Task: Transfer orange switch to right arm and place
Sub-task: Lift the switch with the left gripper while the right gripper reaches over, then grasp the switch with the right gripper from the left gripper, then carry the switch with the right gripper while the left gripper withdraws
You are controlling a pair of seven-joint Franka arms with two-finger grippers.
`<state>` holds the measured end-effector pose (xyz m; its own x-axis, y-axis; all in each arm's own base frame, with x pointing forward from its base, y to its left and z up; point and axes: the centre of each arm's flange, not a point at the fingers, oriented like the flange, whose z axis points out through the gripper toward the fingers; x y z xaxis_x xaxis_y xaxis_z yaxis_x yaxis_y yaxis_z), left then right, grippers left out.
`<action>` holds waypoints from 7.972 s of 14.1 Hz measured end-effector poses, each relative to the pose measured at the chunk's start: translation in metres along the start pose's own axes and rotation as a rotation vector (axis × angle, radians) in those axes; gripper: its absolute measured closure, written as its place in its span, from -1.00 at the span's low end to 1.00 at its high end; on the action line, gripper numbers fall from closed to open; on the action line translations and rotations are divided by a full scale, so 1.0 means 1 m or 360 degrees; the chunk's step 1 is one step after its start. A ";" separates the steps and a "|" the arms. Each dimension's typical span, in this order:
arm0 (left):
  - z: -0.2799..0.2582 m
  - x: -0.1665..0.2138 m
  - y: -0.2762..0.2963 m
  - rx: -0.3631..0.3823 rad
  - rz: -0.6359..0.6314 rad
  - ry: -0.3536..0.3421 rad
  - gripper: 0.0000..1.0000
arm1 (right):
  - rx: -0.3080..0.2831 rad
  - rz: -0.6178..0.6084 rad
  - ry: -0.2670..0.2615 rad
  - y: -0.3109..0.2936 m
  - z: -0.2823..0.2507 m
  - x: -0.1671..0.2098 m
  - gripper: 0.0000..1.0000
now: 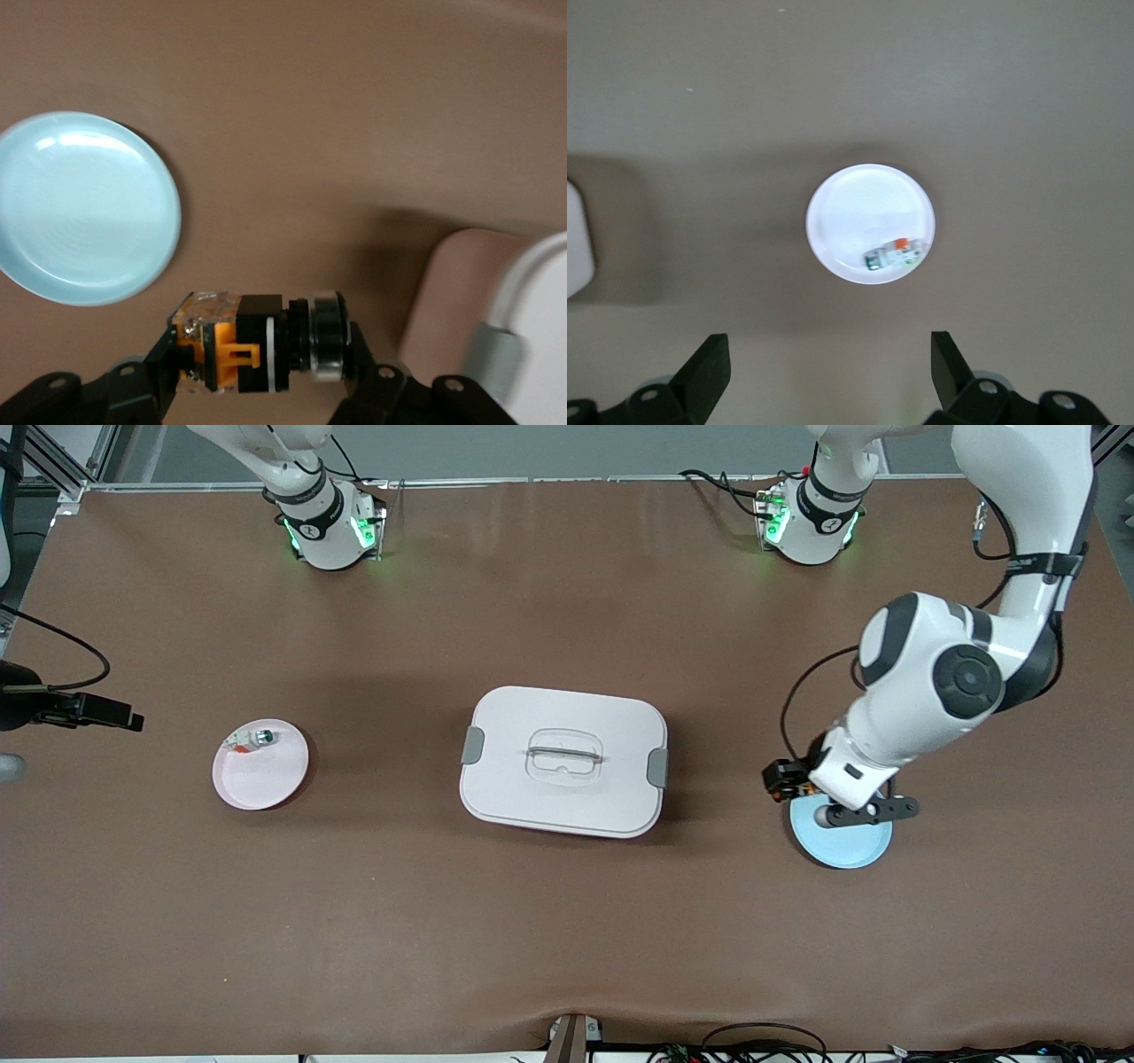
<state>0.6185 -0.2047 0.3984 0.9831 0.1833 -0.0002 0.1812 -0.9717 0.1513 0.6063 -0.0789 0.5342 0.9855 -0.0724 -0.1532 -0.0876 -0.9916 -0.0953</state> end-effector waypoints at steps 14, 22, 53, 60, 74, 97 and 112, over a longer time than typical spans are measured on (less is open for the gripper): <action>-0.040 -0.138 0.286 -0.0449 -0.1334 -0.0200 -0.45 | 0.0722 0.0010 0.0022 -0.093 0.060 -0.014 -1.00; -0.022 -0.176 0.331 -0.0559 -0.1805 -0.0368 -0.45 | 0.1077 0.0112 0.0252 -0.143 0.073 -0.094 -1.00; -0.006 -0.191 0.336 -0.0425 -0.1868 -0.0482 -0.45 | 0.1209 -0.0122 0.0518 -0.330 0.191 -0.165 -1.00; -0.006 -0.191 0.336 -0.0416 -0.1867 -0.0482 -0.45 | 0.1195 -0.0189 0.0544 -0.329 0.193 -0.164 -1.00; 0.004 -0.187 0.333 -0.0379 -0.1881 -0.0484 -0.45 | 0.1254 -0.0152 0.0513 -0.337 0.186 -0.166 0.17; -0.130 -0.062 0.176 -0.0203 -0.1321 -0.0118 -1.00 | 0.0565 -0.1167 0.0602 -0.277 0.219 -0.111 0.17; -0.228 0.023 -0.097 0.0361 -0.0323 0.0021 -1.00 | -0.0289 -0.2623 0.0162 -0.054 0.195 -0.063 0.17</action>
<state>0.6169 -0.0726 0.6089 0.9261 0.3773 0.0056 0.3766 -0.9233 -0.0754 0.5207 0.0006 0.3568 0.0028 0.9987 0.0506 0.9995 -0.0044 0.0305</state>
